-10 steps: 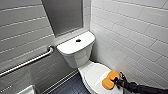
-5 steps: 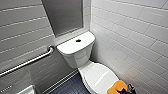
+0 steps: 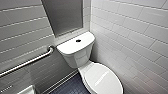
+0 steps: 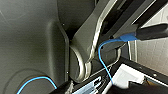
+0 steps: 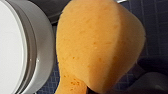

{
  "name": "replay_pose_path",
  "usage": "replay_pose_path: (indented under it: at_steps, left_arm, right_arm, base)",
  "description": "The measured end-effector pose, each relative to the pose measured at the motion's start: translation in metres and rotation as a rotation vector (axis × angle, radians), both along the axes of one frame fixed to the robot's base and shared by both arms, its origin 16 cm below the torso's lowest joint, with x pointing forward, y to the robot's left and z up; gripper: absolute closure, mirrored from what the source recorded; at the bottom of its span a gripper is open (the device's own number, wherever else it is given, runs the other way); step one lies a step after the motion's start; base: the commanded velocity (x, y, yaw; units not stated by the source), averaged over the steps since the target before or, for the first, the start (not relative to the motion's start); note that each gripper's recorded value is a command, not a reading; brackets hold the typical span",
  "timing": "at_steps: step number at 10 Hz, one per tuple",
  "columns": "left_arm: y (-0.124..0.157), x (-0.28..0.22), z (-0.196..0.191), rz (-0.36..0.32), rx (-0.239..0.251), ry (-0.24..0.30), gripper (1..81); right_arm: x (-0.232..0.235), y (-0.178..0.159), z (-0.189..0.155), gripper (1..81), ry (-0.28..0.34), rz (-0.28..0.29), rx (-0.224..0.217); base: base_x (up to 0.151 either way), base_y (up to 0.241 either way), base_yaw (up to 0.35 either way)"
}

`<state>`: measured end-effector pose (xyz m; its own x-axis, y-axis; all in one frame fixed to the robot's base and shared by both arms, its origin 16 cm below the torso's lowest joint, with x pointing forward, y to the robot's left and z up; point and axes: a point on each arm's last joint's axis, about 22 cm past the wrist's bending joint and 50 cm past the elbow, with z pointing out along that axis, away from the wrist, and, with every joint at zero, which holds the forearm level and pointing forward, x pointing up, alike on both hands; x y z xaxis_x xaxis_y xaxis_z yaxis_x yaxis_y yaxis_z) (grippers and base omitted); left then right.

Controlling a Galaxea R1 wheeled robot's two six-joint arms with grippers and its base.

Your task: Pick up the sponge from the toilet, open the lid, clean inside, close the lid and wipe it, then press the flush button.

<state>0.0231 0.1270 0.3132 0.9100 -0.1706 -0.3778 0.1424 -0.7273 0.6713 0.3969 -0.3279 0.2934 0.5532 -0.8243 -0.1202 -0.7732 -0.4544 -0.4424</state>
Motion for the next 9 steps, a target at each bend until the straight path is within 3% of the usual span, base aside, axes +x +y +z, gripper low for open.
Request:
replay_pose_path:
  at_steps: [1, 6, 9]
  left_arm:
    - [-0.006, 0.003, -0.001, -0.003, -0.010, -0.010, 1.0]
    - [-0.019, 0.007, 0.001, -0.005, -0.031, -0.023, 1.0]
    - [-0.020, 0.007, 0.000, -0.010, -0.033, -0.029, 1.0]
  right_arm:
    - [-0.015, 0.009, 0.009, 81.1, 0.001, 0.023, 0.021]
    - [-0.004, 0.039, 0.100, 81.1, -0.146, 0.173, 0.116]
    - [0.059, 0.056, 0.138, 81.1, -0.283, 0.241, 0.152]
  base:
    - [0.000, 0.000, 0.000]
    - [0.000, 0.000, 0.000]
    - [0.000, 0.000, 0.000]
